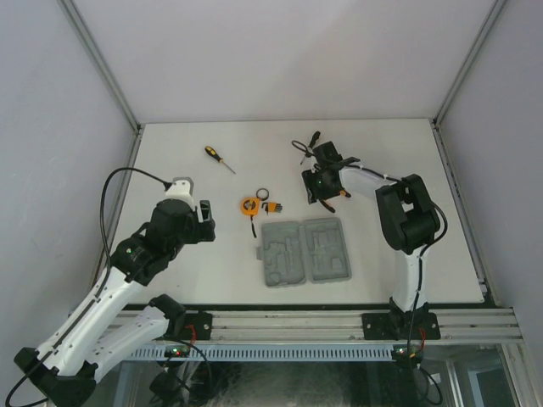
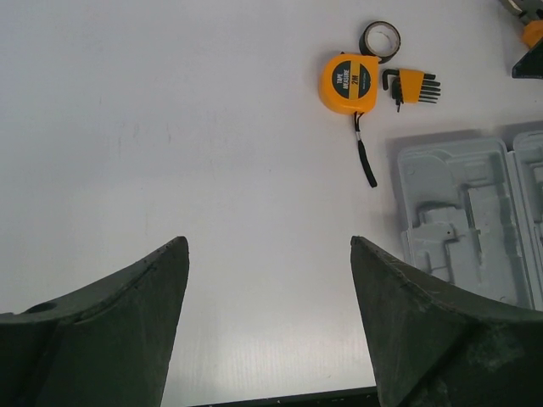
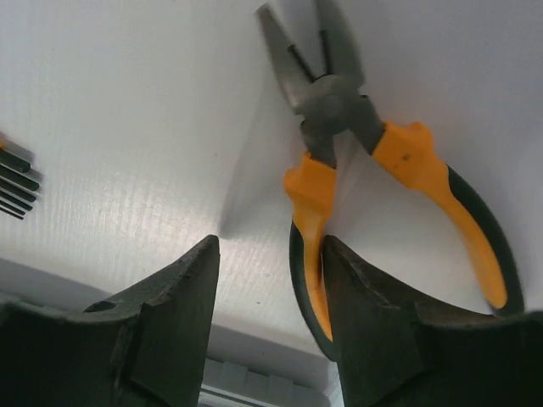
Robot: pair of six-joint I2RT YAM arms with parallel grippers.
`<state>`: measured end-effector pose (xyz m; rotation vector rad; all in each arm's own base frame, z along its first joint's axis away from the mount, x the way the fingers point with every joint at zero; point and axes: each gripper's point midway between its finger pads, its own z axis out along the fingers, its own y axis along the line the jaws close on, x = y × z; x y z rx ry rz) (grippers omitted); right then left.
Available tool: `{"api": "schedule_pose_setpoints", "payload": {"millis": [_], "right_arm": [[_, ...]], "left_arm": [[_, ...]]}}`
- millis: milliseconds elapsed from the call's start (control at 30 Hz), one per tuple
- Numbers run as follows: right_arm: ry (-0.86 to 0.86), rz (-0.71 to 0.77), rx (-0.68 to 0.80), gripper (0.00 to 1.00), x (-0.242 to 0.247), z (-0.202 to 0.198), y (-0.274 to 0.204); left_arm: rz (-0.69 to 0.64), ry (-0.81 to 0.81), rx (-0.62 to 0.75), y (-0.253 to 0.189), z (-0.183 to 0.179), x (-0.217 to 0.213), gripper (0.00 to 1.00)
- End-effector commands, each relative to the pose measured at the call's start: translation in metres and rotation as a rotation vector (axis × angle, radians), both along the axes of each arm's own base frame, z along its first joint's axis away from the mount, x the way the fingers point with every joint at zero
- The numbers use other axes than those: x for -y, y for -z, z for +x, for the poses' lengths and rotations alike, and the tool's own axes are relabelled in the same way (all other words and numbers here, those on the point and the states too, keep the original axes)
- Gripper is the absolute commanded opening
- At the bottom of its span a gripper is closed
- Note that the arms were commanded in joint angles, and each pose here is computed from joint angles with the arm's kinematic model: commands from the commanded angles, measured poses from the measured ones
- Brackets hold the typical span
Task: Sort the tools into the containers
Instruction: Adjust the pliers at the center of the board, then pick up the pliers at the center of the board.
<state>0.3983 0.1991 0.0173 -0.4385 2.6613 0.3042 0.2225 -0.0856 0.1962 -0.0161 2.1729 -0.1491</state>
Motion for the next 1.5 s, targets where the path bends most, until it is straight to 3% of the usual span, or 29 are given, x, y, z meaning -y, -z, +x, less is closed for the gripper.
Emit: {"api": "schedule_pose_setpoints", "payload": {"millis": [0,367,467,633,867,1133,1300,1467], "right_arm": [[0.019,-0.121,0.008,0.49,0.009,-0.004,0.003],[0.039,-0.128,0.041,0.18,0.006,0.006,-0.004],[0.044,-0.110,0.061,0.16,0.004,0.010,-0.012],[0.025,-0.086,0.103,0.36,0.001,0.014,-0.031],[-0.007,-0.094,0.220,0.57,0.009,0.027,-0.069],[-0.087,-0.111,0.204,0.81,0.019,0.046,-0.063],[-0.123,-0.101,0.172,0.89,0.018,0.055,-0.050],[-0.160,-0.101,0.134,0.89,0.014,0.060,-0.039]], "left_arm": [[-0.009,0.011,0.033,-0.009,0.006,0.002,0.80],[-0.006,0.007,0.028,-0.008,0.007,0.002,0.80],[-0.005,0.008,0.026,-0.007,0.007,0.002,0.80],[-0.005,0.010,0.024,-0.007,0.007,0.002,0.80],[-0.006,0.009,0.023,-0.007,0.008,0.002,0.79],[-0.006,0.006,0.023,-0.007,0.008,0.001,0.80],[-0.006,0.004,0.025,-0.007,0.008,0.001,0.79],[-0.006,0.000,0.024,-0.007,0.008,0.000,0.79]]}}
